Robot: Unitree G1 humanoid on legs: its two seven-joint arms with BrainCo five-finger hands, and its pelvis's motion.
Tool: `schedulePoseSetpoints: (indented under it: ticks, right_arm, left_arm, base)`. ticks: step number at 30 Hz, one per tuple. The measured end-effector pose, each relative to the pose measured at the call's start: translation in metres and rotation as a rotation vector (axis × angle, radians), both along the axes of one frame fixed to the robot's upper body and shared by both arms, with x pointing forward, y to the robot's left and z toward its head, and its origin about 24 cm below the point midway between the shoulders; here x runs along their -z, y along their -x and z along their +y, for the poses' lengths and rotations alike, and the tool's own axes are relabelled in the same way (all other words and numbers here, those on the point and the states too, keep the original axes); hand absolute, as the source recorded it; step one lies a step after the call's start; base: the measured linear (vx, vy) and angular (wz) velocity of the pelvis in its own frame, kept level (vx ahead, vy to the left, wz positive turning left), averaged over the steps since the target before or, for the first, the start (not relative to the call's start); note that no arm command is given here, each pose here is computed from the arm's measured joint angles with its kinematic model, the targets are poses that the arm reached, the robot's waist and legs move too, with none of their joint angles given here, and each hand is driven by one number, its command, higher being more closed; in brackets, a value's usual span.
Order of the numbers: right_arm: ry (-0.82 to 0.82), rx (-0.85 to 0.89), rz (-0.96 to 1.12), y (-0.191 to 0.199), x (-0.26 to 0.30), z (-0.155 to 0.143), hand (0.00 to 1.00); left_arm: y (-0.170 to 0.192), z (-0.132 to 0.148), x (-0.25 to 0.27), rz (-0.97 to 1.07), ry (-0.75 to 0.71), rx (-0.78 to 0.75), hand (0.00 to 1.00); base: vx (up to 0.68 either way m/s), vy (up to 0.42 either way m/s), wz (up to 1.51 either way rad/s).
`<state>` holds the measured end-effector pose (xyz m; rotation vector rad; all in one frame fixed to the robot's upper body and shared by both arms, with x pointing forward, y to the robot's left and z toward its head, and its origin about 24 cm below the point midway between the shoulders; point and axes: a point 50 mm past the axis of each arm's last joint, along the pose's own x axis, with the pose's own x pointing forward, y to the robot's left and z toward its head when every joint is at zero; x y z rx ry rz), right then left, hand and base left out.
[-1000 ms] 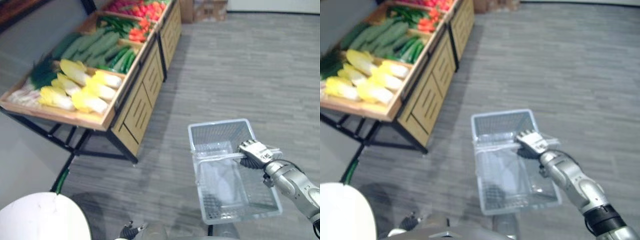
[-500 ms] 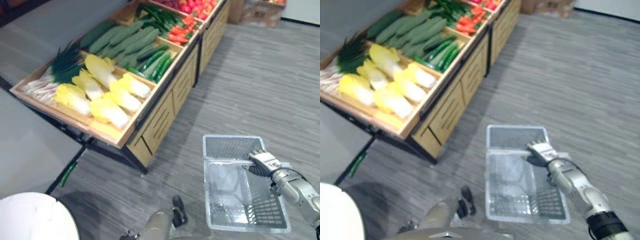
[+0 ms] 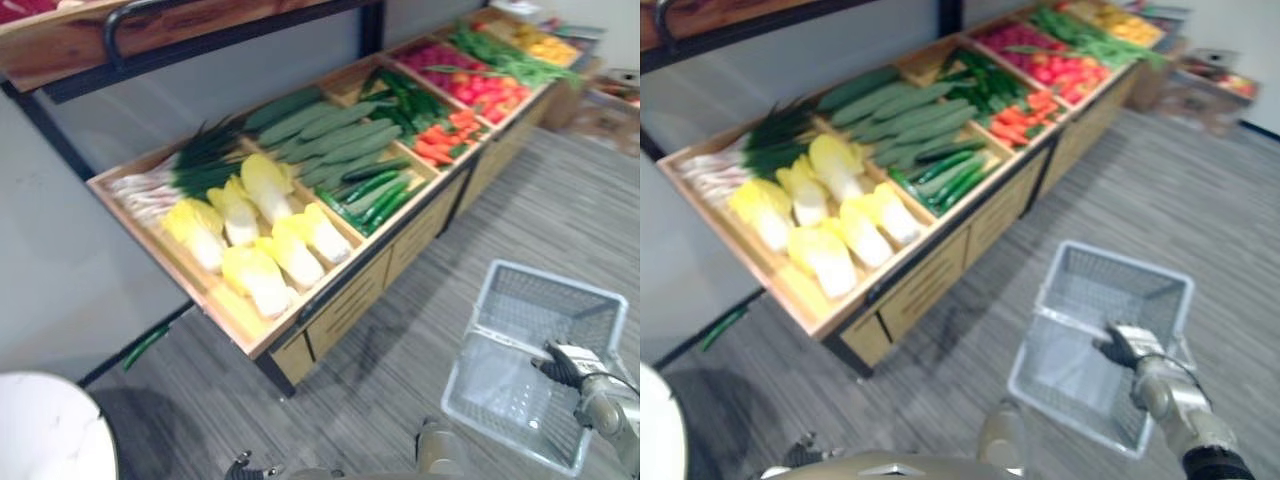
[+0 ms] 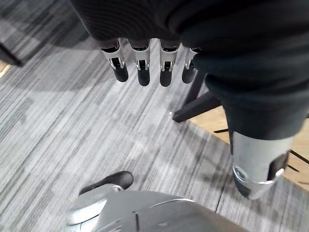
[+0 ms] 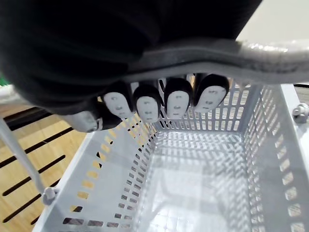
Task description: Pick vegetable in the basket
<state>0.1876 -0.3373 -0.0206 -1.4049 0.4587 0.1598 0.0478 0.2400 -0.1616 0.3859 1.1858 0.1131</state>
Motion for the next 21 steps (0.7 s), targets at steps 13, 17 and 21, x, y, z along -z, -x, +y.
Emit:
schedulePoseSetpoints:
  ticks: [13, 17, 21]
  right_arm:
    - [-0.014, 0.098, 0.012, 0.016, 0.01, -0.004, 1.0]
    - [-0.015, 0.136, 0.024, 0.028, 0.012, -0.01, 1.0]
    - [-0.054, 0.167, 0.011, 0.03, 0.018, -0.004, 1.0]
  left_arm:
    - [0.019, 0.003, 0.002, 0.02, 0.007, -0.171, 0.0]
    - [0.023, 0.002, 0.002, 0.013, 0.009, -0.219, 0.0]
    - [0.026, -0.008, 0.005, 0.038, 0.03, -0.228, 0.0]
  base:
    - [0.27, -0.519, 0.77]
    - [0.1, -0.324, 0.65]
    - [0.07, -0.075, 0.22]
